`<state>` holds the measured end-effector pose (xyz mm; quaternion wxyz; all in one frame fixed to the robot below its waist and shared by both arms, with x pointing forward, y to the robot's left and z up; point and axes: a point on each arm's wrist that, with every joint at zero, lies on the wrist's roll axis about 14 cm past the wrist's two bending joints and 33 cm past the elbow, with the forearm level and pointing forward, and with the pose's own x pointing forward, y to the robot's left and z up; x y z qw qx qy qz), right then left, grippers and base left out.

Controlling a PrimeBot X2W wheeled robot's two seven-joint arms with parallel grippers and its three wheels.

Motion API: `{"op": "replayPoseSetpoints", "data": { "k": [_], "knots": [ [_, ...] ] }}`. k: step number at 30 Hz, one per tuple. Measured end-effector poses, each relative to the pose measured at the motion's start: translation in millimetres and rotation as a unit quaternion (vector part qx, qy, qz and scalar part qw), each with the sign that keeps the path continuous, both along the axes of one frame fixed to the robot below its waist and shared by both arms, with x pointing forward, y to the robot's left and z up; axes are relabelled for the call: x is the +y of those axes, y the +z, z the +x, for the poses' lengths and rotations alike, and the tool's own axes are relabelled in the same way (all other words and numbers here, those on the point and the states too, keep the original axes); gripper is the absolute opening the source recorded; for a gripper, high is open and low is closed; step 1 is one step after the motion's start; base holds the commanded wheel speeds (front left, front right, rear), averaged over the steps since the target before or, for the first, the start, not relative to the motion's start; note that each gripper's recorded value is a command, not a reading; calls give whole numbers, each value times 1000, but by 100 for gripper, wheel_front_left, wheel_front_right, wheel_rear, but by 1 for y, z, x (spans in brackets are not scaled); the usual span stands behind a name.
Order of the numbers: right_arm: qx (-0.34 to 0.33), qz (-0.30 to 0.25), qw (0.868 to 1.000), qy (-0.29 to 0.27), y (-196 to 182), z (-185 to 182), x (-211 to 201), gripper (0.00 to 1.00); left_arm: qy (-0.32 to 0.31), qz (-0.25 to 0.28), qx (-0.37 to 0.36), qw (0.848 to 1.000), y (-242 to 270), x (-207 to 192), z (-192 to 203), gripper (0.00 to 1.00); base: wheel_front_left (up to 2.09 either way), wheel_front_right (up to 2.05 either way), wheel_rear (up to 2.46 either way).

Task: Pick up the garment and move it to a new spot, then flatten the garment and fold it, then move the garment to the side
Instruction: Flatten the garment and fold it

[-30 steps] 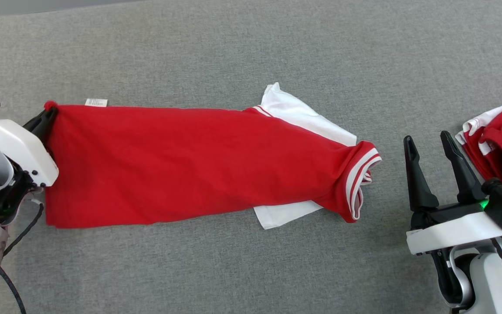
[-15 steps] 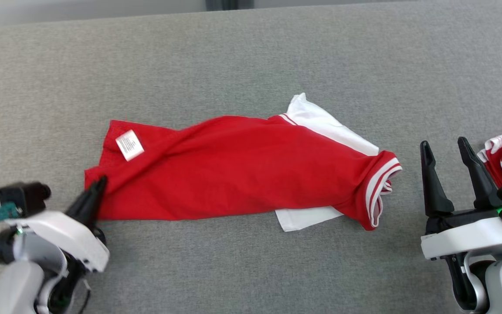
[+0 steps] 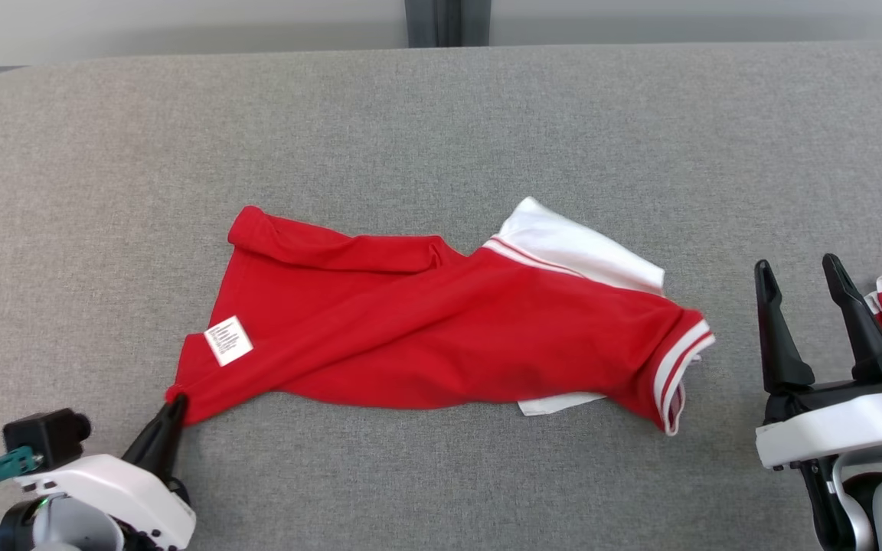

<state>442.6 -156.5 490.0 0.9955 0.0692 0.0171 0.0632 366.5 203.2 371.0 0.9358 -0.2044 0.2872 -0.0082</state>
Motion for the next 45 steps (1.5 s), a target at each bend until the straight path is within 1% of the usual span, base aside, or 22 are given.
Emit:
{"op": "replayPoseSetpoints", "data": {
  "k": [3, 4, 5, 6, 9, 15, 16, 18, 23, 28, 31, 36, 43, 45],
  "knots": [
    [2, -1, 1000, -5, 1, -4, -4, 100, 23, 5, 2, 1000, -2, 13, -4, 0, 0, 0, 0],
    [2, -1, 1000, -7, 1, -5, -5, 100, 30, 4, 3, 1000, -3, 16, -5, 31, 0, 0, 0],
    [3, -1, 1000, -9, 1, -6, -7, 100, 36, 1, 3, 999, -4, 17, -6, 88, 0, 0, 0],
    [3, 1, 1000, -11, 1, -6, -8, 100, 34, -2, 6, 999, -6, 15, -8, 100, 0, 0, 0],
    [1, 1, 1000, -15, 3, -9, -11, 100, 44, -14, 3, 999, -6, 10, -8, 100, 0, 0, 0],
    [-5, -1, 1000, -28, 9, -13, -20, 100, 92, 10, -54, 994, 18, 31, 7, 100, 0, 0, 0],
    [-9, -1, 999, -32, 12, -15, -23, 100, 101, 25, -82, 991, 32, 36, 14, 100, 0, 0, 0],
    [-13, -2, 999, -36, 15, -16, -26, 100, 104, 41, -113, 987, 49, 38, 22, 100, 0, 0, 0],
    [-21, -5, 999, -44, 21, -18, -32, 100, 83, 63, -195, 975, 97, 25, 44, 100, 0, 0, 0],
    [-32, -8, 998, -44, 30, -18, -32, 100, 67, 75, -279, 955, 146, 9, 62, 100, 0, 0, 0],
    [-38, -10, 998, -40, 35, -19, -29, 100, 59, 89, -309, 945, 163, 2, 65, 100, 0, 0, 0],
    [-39, -11, 999, -33, 38, -24, -24, 100, 47, 121, -326, 936, 170, -2, 61, 100, 0, 0, 0],
    [-33, -11, 999, -26, 35, -34, -20, 100, 19, 149, -310, 939, 154, -8, 42, 100, 0, 0, 0],
    [-30, -11, 999, -24, 34, -36, -19, 100, 14, 149, -308, 940, 152, -9, 39, 100, 0, 0, 0]
  ]
}}
